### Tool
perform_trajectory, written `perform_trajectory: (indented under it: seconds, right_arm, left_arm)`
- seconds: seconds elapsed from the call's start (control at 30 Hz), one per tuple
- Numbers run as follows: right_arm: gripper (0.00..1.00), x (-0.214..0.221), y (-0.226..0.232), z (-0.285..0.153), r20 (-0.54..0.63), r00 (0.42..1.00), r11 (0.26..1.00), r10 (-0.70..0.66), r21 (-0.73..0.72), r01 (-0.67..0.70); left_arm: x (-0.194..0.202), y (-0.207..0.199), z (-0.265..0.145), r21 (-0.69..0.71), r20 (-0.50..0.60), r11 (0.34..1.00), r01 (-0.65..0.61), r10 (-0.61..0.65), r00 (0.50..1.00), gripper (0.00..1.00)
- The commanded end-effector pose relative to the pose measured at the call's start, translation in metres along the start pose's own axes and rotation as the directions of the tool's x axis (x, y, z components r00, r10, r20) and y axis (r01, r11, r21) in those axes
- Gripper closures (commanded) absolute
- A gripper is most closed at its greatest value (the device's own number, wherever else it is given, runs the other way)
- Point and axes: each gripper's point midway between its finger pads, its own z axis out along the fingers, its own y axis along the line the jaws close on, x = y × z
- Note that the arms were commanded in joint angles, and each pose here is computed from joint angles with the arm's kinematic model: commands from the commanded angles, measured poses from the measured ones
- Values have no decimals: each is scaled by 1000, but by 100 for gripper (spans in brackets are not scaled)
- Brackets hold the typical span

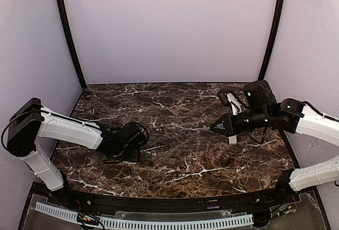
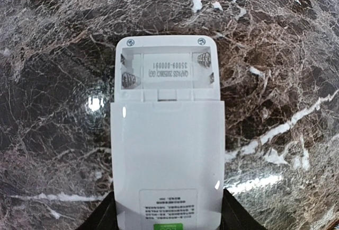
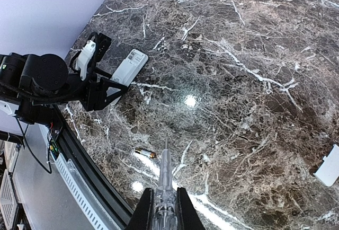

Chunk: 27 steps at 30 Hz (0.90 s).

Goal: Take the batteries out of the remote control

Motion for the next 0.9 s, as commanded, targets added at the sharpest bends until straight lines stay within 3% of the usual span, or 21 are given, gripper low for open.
perform_trajectory:
  seconds: [0.0, 0.17, 0.87]
  right_arm:
    - [100, -8, -2, -3, 45, 999, 1000, 3, 2, -3]
    - [100, -8, -2, -3, 48, 999, 1000, 1, 6, -2]
    - [100, -9, -3, -4, 53, 999, 1000, 1, 11, -1]
  left_arm:
    - [7, 1, 4, -20, -38, 999, 27, -28, 999, 98]
    - [11, 0, 8, -13, -54, 1000, 23, -23, 998, 86]
    - [5, -2, -5, 37, -26, 999, -20, 21, 999, 9]
